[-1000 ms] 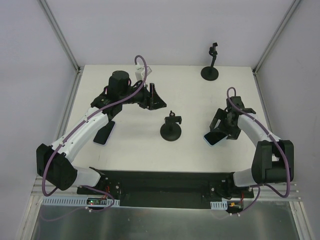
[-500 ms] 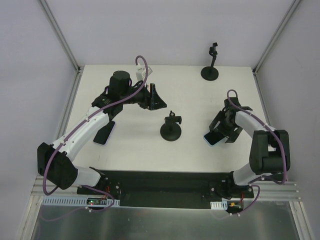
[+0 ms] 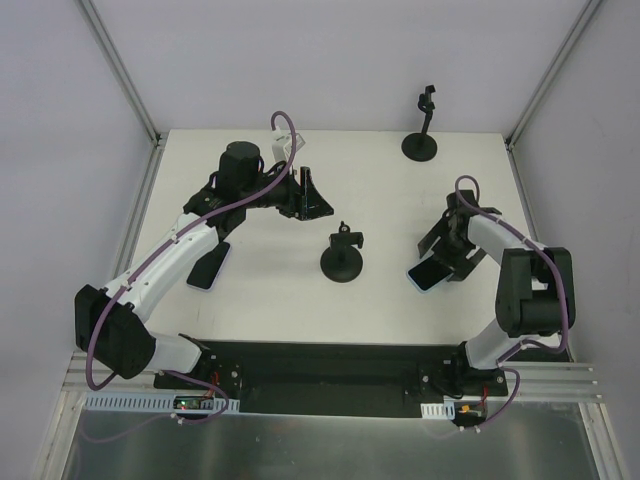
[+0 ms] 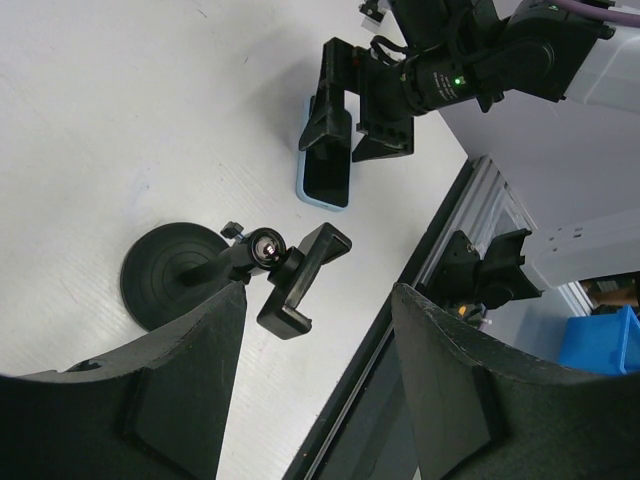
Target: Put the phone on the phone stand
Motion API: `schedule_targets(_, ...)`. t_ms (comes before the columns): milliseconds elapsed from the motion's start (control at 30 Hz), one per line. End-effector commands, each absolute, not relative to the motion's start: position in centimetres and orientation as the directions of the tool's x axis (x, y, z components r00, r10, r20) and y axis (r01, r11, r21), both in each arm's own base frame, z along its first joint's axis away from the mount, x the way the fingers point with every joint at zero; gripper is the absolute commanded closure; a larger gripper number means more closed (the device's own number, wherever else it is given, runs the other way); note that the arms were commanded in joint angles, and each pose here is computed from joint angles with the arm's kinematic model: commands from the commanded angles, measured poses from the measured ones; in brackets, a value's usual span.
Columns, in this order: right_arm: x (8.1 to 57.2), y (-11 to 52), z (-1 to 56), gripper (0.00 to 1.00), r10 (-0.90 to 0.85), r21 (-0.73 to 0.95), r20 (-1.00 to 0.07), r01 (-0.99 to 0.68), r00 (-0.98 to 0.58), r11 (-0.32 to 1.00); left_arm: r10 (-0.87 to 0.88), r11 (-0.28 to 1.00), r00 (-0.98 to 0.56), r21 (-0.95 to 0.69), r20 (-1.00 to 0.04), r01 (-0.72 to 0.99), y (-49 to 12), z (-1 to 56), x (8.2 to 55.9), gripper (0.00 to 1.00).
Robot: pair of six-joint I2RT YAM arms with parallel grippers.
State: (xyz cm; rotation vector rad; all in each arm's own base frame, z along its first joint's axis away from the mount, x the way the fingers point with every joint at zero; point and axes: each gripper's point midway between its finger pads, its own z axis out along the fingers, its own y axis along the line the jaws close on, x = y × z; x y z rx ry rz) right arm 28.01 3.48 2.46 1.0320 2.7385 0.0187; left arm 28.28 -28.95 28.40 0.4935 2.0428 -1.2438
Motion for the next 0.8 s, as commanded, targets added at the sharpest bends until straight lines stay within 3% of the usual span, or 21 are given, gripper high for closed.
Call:
schedule_targets(0, 28.8, 3.0, 2.7, 0.03, 0.693, 0.061, -0.206, 0.697, -0.691, 0.714, -0.024, 0.429, -0.680, -0.622, -0.733, 0.655, -29.6, 29.1, 27.8, 0.41)
schedule_targets(500, 27.8, 3.1, 1.6, 0.01, 0.700, -0.059, -0.202, 0.722, -0.684, 0.689, -0.020, 0.432, -0.690, -0.628, -0.724, 0.647, -29.7, 28.7, 27.8, 0.41)
schedule_targets(700, 27.4, 2.7, 1.4, 0.18, 0.707, -0.075, -0.229, 0.737, -0.669, 0.672, -0.020, 0.432, -0.694, -0.632, -0.720, 0.644, -29.8, 28.6, 27.9, 0.41)
schedule_targets(767, 27.1, 2.8, 1.1, 0.29, 0.710, -0.077, -0.220, 0.738, -0.669, 0.671, -0.019, 0.432, -0.693, -0.631, -0.721, 0.645, -29.8, 28.6, 27.9, 0.41)
